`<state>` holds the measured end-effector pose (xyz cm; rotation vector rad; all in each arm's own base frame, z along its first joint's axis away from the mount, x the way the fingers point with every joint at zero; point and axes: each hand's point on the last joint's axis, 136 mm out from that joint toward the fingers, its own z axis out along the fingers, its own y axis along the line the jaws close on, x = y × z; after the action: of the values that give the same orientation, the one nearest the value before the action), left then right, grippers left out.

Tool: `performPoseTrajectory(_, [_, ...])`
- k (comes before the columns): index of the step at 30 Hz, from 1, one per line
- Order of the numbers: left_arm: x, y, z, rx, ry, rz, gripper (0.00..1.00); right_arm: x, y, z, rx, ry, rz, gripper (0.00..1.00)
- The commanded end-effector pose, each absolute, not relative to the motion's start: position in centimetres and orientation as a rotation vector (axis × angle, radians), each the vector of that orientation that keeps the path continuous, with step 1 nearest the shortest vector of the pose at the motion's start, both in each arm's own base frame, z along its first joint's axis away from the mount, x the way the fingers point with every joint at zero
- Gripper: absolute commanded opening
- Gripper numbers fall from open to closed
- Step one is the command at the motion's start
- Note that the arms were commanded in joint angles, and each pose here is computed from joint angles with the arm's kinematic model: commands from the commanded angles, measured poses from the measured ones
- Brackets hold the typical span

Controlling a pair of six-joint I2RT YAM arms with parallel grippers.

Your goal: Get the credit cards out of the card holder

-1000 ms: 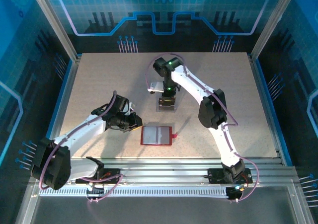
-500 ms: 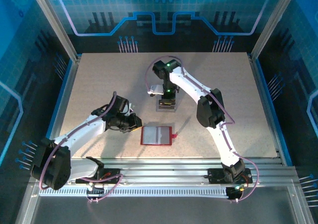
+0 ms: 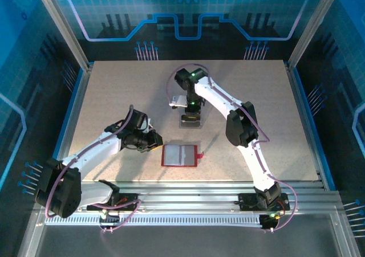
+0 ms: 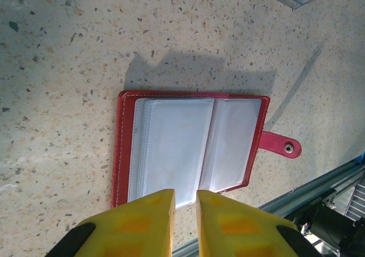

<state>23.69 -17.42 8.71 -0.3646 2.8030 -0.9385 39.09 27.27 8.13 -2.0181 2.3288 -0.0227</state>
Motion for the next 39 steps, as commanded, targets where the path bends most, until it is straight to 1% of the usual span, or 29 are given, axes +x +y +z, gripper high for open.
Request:
performPoseTrajectory(1, [23.3, -17.2, 8.9, -0.396, 2.805, -0.958, 0.17, 39.2, 27.1, 10.6, -1.952, 2.306, -0.049, 0.18])
performPoseTrajectory(7, [23.6, -17.5, 8.7, -0.394, 2.809, -0.970, 0.17, 38.6, 27.2, 11.5, -1.846, 2.359, -0.074, 0.19])
performPoseTrajectory(15, [24.1, -17.9, 8.4, -0.390, 2.815, -0.980, 0.17, 36.4, 29.1, 12.7, -1.472, 2.561, 0.156, 0.21])
performPoseTrajectory(22, [24.8, -18.2, 8.3, -0.377, 2.825, -0.986, 0.17, 33.9, 30.8, 13.0, -1.015, 2.699, 0.311, 0.18])
performPoseTrajectory(28, [25.3, -18.6, 8.1, -0.369, 2.834, -0.992, 0.17, 31.0, 30.6, 12.2, -0.629, 2.862, 0.304, 0.15])
performPoseTrajectory(30, [25.5, -18.7, 8.1, -0.360, 2.834, -0.996, 0.17, 30.2, 30.3, 12.0, -0.484, 2.920, 0.293, 0.12])
performPoseTrajectory(32, [25.6, -18.8, 8.2, -0.352, 2.832, -0.998, 0.17, 29.1, 30.5, 11.8, -0.363, 2.973, 0.360, 0.12])
performPoseTrajectory(35, [25.8, -18.8, 8.2, -0.345, 2.829, -0.996, 0.17, 27.8, 31.7, 11.7, -0.315, 2.954, 0.490, 0.15])
performPoseTrajectory(39, [25.8, -18.8, 8.0, -0.348, 2.830, -0.998, 0.17, 26.8, 31.8, 11.7, -0.247, 2.924, 0.569, 0.17])
